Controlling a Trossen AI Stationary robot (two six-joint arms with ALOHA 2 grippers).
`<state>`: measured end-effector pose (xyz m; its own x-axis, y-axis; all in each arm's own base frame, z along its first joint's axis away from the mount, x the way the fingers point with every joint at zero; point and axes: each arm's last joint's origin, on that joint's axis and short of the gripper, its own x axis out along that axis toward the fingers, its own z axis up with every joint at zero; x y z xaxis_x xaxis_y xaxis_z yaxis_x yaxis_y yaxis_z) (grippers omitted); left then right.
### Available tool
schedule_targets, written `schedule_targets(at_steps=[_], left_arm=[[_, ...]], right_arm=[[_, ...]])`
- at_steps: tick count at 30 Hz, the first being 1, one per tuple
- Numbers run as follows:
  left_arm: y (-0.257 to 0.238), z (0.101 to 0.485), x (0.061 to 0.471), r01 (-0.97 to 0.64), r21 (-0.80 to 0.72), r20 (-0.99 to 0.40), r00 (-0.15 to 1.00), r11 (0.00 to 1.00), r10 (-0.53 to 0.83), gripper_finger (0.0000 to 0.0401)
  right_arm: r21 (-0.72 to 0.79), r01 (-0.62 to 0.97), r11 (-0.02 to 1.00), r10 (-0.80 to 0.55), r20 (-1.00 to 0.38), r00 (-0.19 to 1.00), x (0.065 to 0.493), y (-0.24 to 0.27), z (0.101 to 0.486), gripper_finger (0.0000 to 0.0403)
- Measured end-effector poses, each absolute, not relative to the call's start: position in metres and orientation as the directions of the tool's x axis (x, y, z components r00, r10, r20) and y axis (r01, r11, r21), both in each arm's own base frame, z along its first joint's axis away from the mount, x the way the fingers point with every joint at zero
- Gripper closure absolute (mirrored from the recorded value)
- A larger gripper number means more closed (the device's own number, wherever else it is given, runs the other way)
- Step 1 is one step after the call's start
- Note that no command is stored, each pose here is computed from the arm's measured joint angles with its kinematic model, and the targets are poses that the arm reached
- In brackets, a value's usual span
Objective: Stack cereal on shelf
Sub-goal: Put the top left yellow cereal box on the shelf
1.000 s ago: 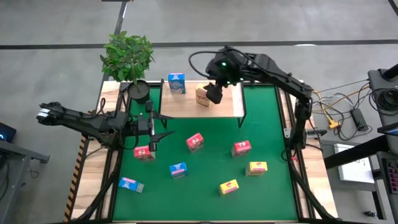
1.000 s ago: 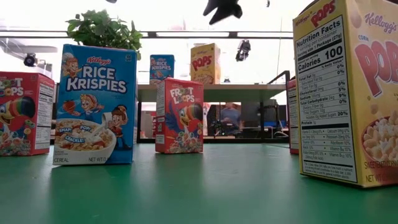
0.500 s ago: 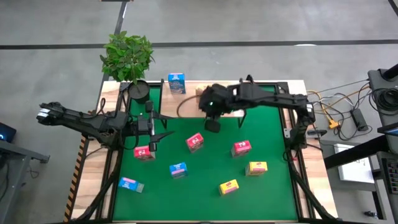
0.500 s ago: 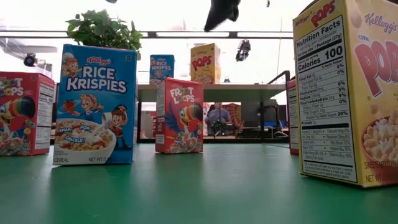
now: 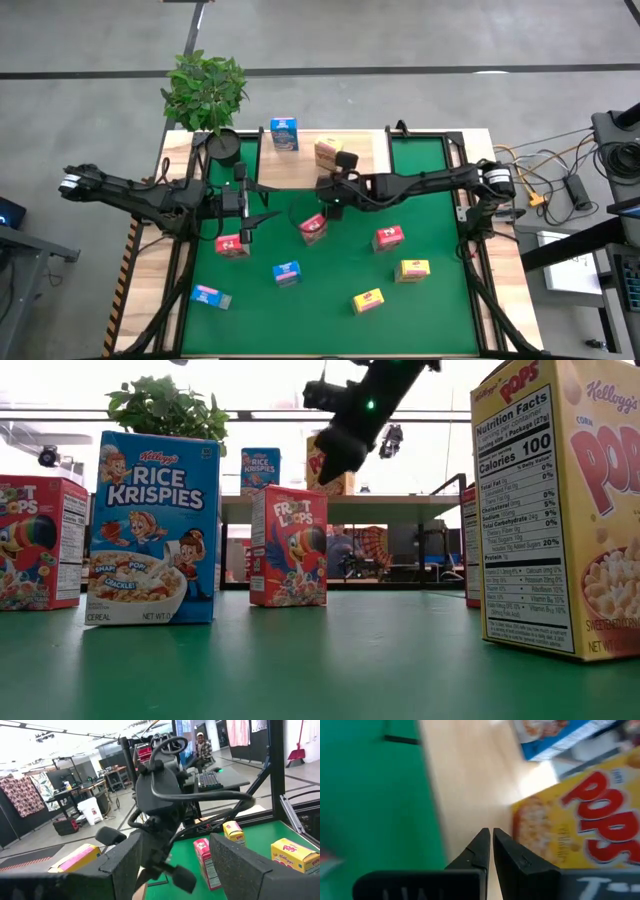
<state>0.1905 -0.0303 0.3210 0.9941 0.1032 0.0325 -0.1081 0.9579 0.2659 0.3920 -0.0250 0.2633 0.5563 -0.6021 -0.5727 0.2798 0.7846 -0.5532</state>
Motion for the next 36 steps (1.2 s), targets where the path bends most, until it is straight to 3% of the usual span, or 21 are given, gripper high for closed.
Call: schedule_targets(at_steps=[18,36], left_arm=[[-0.030,0.321,0.191,-0.108,0.276,0.033,0.994,0.955,0.103,0.0186],[-0.030,0.321,0.191,-0.108,0.276,0.033,0.994,0.955,0.103,0.0186]], right_arm=[[-0.583,0.346,0.735,-0.672,-0.558,0.487,0.386,-0.065,0.256,0.0390],[-0.532,0.361,0.766,-0.634,-0.532,0.562,0.390,-0.083,0.261,0.0390]])
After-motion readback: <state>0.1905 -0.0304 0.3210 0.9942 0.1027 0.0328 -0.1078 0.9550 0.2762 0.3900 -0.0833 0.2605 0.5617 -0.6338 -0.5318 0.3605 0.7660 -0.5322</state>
